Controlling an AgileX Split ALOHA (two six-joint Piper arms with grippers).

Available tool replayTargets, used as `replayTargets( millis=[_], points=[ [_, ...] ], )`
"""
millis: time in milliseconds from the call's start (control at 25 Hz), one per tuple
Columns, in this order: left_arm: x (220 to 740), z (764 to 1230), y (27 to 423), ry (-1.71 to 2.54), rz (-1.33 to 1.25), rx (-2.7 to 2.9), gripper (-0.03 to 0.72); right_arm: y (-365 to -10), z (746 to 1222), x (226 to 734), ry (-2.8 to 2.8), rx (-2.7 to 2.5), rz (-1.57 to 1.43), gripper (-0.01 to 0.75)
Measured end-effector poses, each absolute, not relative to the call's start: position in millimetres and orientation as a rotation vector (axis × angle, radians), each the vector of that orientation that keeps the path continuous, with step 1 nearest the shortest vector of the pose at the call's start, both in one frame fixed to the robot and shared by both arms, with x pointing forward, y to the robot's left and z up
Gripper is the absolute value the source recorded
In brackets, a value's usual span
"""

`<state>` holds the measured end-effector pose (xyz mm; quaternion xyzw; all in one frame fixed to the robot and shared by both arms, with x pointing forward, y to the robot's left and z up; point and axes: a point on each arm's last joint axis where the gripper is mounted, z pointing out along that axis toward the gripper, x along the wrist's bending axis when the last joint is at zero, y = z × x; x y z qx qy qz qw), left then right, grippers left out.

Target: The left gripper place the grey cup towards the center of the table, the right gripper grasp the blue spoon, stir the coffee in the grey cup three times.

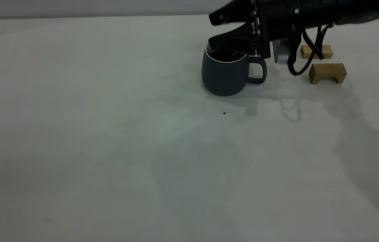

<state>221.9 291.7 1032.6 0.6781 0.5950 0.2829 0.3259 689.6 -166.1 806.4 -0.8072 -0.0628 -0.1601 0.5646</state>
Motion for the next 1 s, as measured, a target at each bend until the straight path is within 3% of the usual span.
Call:
replayTargets(
  millis=[400,720,1000],
  points=[
    [222,1033,292,1.559,0.742,1.778,0.585,-169,887,692,-0.823,-1.902,-0.766,0.61],
    [222,1033,292,1.559,0.742,1.778,0.585,-171,1001,648,-1.974,-1.713,-0.849,0.414],
    [222,1033,292,1.559,0.742,1.778,0.585,-179,1101,578,-2.397,-1.54,-0.905,0.242]
  ],
)
